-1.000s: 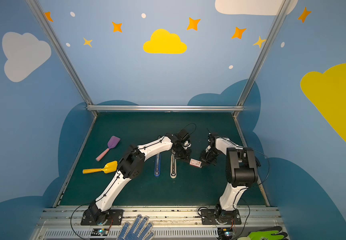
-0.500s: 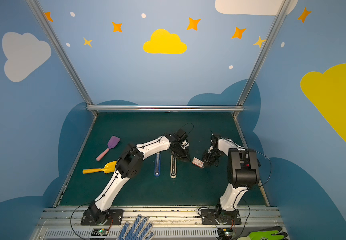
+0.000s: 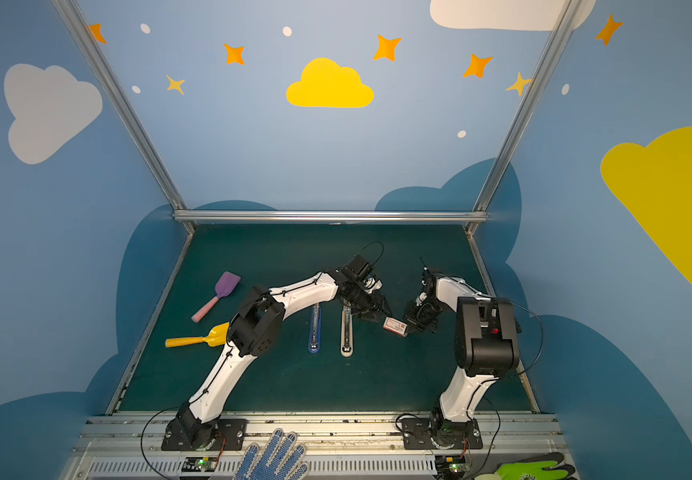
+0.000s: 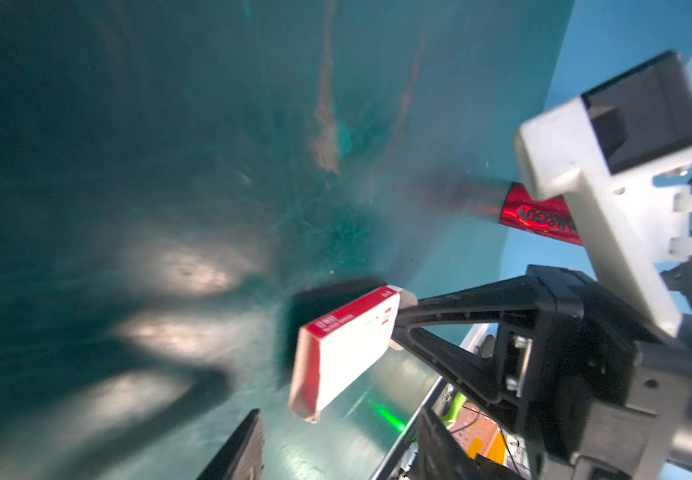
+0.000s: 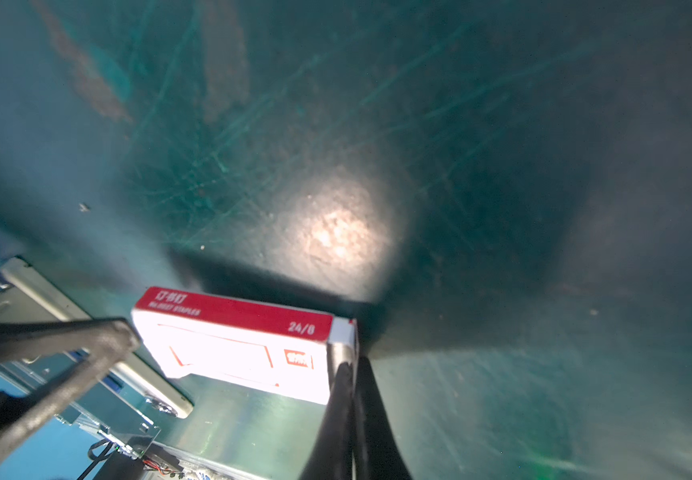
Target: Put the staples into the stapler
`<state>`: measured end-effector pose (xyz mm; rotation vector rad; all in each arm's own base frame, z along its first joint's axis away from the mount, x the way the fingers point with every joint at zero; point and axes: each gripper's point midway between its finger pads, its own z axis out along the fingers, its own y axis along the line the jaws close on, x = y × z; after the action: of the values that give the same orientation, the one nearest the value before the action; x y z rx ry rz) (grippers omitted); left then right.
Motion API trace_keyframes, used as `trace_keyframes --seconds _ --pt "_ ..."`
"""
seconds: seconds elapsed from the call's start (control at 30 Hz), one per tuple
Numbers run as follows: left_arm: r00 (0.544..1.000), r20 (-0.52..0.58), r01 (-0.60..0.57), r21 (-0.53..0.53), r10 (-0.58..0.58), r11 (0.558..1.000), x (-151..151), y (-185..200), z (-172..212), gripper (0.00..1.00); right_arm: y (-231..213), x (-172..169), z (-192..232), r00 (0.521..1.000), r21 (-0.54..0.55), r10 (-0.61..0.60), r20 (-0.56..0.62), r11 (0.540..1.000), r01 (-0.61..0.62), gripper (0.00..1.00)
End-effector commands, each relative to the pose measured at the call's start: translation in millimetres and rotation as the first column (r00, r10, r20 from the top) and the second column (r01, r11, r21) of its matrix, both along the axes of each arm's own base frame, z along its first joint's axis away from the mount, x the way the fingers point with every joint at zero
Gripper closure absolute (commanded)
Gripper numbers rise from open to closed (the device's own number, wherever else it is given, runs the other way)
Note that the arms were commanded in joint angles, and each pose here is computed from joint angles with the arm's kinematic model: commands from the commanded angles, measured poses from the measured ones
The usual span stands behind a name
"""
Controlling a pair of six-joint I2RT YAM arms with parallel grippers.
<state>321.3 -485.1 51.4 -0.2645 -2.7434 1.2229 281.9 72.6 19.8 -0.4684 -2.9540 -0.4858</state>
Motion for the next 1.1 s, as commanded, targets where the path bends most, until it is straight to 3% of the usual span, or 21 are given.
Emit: trace_keyframes --seconds 0.0,0.23,0.53,0.63,0.8,1.07 --pt "0.999 -0.040 0.013 -0.014 -0.014 1.000 -5.9 -9.3 -12.4 0.45 4.1 -3.9 2.8 1.000 0.019 0.008 0.007 1.000 -0.008 1.00" --pt "0.999 -0.038 0.039 0.035 -0.038 0.999 -12.6 -9.0 -21.5 0.44 6.6 -3.3 2.1 1.000 0.043 0.001 0.016 0.999 -0.001 1.00" --pt "0.997 -0.055 0.048 -0.012 -0.049 0.999 -15.8 -16.3 -21.6 0.41 11.3 -2.4 1.1 1.000 0.081 -0.009 0.030 0.997 0.006 1.00" --pt "0.997 -0.060 0.047 -0.034 -0.049 0.998 -16.0 -19.0 -20.1 0.47 11.6 -3.1 0.8 1.000 0.082 -0.006 0.029 0.997 0.004 1.00" --pt "0.996 -0.077 0.036 -0.058 -0.041 0.998 -13.7 -18.1 -19.8 0.70 11.5 -2.1 1.6 0.999 0.089 -0.011 0.033 0.996 0.008 1.00" --pt "0.997 -0.071 0.009 -0.054 -0.012 0.998 -5.9 -3.5 -18.3 0.83 7.1 -3.6 0.6 1.000 0.074 -0.018 0.026 0.997 0.016 1.00"
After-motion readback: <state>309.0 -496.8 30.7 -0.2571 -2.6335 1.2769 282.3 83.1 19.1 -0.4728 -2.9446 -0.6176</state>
